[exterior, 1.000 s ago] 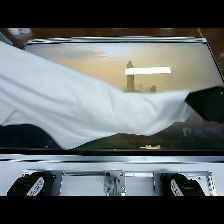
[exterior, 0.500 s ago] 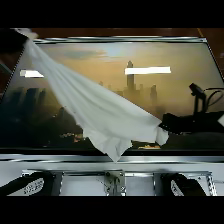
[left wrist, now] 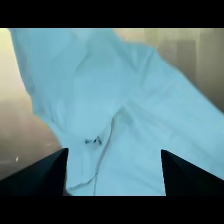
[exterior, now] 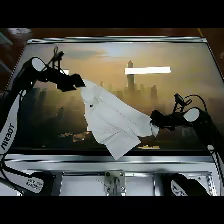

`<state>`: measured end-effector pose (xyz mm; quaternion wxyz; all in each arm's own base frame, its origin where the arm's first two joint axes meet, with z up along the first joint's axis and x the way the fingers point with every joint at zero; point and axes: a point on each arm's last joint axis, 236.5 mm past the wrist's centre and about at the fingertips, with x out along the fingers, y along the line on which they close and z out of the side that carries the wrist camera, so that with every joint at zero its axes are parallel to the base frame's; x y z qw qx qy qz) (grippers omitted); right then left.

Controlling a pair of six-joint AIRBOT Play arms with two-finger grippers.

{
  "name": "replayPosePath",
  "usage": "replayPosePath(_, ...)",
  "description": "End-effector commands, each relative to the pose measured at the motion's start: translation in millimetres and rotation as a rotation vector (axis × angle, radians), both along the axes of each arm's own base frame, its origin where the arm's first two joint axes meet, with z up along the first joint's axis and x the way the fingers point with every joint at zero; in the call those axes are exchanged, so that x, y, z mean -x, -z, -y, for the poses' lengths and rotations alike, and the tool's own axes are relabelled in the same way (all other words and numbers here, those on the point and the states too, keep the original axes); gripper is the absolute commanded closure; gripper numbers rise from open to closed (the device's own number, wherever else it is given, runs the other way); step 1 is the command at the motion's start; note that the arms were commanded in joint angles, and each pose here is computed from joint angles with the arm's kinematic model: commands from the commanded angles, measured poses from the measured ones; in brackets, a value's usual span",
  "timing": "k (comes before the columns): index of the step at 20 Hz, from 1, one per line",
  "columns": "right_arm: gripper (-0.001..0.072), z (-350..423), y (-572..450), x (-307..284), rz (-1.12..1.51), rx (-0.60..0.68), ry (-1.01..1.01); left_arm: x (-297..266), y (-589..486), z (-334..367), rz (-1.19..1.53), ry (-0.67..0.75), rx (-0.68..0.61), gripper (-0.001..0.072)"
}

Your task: Fold the shirts.

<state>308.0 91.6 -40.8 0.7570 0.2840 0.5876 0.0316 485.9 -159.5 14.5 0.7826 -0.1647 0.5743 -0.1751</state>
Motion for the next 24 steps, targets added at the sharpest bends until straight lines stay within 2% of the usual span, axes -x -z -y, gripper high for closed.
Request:
replayPosePath(1, 0.0651, 8.2, 11.4, -10.7, 0.032, 0.036, -0.006, 74.5, 36.5, -40.8, -0.364, 0.079, -0.116, 0.0035)
replayPosePath(4, 0.0651, 19.5, 14.4, -8.7, 0.021, 0.063, -0.003, 116.5, 2.8, -82.4, -0.481, 0.075, -0.134, 0.0060)
replayPosePath(8, 0.0652, 25.5, 19.1, -1.2, 0.003, 0.105, -0.050, 170.3, 8.8, -60.2, -0.448, 0.092, -0.130, 0.0047)
replayPosePath(10, 0.0652, 24.7, 19.7, 1.6, -0.004, 0.106, -0.065, 209.5, 42.0, -16.4, -0.463, 0.074, -0.007, 0.0046)
replayPosePath(12, 0.0652, 24.1, 19.6, 2.0, -0.002, 0.106, -0.075, 232.0, 69.0, 28.0, -0.469, -0.008, 0.150, 0.0041)
replayPosePath(15, 0.0652, 24.1, 19.6, 1.9, 0.000, 0.108, -0.078, 256.3, 101.8, 64.2, -0.492, -0.050, 0.211, 0.0023)
replayPosePath(16, 0.0652, 24.3, 19.6, 1.7, 0.001, 0.108, -0.079, 261.5, 108.7, 73.8, -0.495, -0.047, 0.209, -0.0009)
replayPosePath(24, 0.0652, 24.2, 19.5, 1.5, 0.005, 0.111, -0.087, 230.7, 130.4, 116.7, -0.443, -0.132, 0.280, -0.0006)
